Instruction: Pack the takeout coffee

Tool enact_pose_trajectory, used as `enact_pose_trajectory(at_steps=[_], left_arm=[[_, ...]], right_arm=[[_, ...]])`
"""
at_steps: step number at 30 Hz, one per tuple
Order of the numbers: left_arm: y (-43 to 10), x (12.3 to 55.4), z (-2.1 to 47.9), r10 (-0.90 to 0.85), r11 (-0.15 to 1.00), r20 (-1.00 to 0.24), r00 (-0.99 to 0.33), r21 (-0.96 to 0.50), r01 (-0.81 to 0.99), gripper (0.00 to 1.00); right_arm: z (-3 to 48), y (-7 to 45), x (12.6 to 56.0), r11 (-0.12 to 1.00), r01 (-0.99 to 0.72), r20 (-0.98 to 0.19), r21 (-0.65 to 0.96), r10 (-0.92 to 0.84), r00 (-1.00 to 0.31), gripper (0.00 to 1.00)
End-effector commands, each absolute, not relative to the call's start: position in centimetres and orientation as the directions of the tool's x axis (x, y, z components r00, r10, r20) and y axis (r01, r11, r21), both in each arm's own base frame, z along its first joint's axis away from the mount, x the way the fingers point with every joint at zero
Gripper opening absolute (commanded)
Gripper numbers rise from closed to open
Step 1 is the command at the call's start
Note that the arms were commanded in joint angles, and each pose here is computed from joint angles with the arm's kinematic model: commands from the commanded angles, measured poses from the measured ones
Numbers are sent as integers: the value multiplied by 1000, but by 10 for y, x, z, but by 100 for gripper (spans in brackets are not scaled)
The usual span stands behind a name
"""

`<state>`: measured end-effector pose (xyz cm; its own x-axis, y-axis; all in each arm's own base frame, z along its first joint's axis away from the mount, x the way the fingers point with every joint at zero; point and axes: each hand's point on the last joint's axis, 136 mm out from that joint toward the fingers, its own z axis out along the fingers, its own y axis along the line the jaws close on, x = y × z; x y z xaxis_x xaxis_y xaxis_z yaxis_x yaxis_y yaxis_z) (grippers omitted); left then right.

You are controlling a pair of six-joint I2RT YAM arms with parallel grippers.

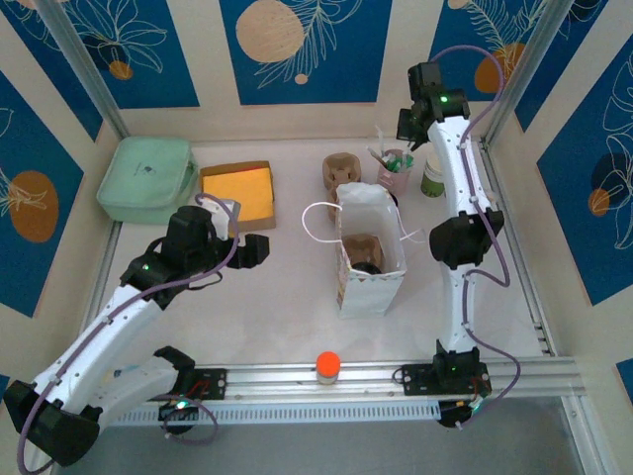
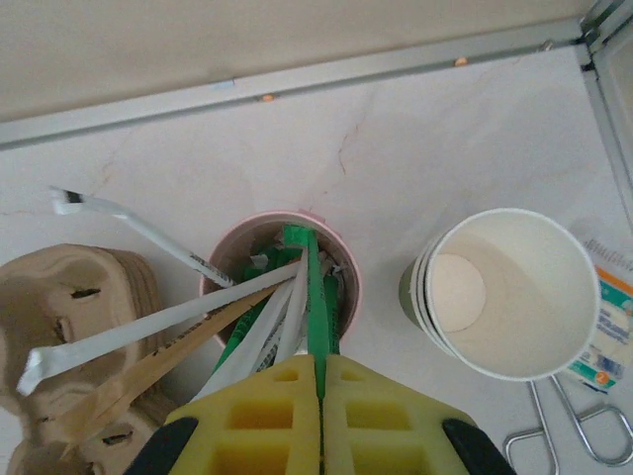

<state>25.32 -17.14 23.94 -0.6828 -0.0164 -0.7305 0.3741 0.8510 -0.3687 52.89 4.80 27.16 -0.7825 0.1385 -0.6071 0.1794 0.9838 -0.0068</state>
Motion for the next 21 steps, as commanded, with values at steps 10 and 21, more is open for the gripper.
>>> enact_pose_trajectory(at_steps=[10,21], left_arm=[[-167,249,258,1,851,-770,-638,-335,405,91],[-169,248,258,3,844,-773,-634,-338,416,91]], right_arm=[[338,62,490,991,132,-685,-16,85,-724,7],[387,72,437,997,74,-733,-22,34,-680,7]])
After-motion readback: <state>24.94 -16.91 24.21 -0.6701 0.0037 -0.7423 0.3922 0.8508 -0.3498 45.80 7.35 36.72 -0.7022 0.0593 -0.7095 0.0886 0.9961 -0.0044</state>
